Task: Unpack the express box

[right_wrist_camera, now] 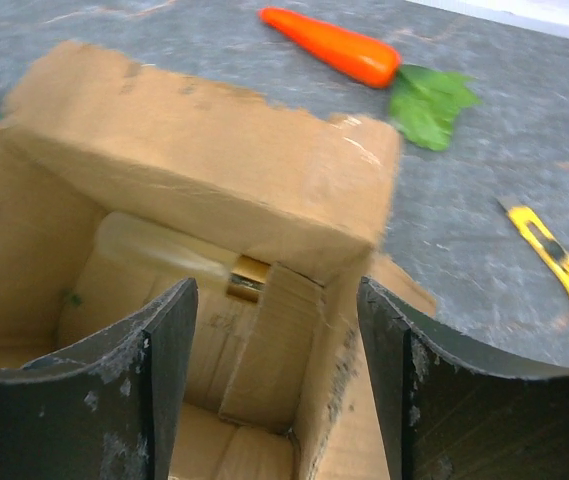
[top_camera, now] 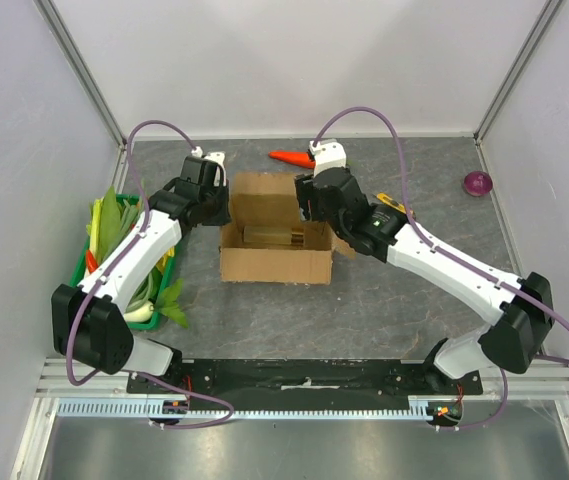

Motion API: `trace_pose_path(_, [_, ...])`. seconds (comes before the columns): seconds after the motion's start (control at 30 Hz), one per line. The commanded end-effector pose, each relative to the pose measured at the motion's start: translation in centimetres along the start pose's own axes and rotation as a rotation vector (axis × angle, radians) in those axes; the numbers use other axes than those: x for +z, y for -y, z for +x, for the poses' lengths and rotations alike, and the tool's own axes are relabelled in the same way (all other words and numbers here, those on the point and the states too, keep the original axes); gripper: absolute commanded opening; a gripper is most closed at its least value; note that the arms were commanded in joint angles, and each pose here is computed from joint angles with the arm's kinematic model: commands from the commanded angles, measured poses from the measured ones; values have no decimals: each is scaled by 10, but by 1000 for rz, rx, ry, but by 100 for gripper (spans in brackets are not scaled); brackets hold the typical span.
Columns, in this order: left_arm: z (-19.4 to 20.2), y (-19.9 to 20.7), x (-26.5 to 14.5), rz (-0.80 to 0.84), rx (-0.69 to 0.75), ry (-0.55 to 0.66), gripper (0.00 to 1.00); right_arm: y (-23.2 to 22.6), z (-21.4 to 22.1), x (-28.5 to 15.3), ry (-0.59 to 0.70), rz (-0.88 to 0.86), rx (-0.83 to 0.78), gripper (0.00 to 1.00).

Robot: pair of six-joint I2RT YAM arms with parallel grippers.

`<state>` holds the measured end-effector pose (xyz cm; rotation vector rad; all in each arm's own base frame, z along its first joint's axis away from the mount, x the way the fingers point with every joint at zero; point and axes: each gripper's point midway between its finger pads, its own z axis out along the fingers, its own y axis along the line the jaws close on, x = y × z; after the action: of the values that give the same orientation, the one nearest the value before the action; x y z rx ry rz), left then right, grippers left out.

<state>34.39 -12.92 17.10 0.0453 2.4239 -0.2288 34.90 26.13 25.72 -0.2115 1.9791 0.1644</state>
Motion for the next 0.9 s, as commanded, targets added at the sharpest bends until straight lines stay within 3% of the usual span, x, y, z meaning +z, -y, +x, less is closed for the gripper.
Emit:
trace_pose_path(0.0, [-54, 25, -16, 133, 160, 209, 2, -40, -33, -23, 88, -296, -104, 71])
trace_pose_path(0.3, [-47, 49, -23, 319, 389, 349, 2, -92, -4, -45, 27, -660, -260, 66])
trace_pose_path(0.6, [-20, 66, -19, 470, 522, 444, 2, -95, 39, -46, -26, -698, -412, 59])
trace_pose_path(0.87, [-18, 73, -25, 515, 566, 509, 2, -101, 72, -38, -83, -580, -511, 53])
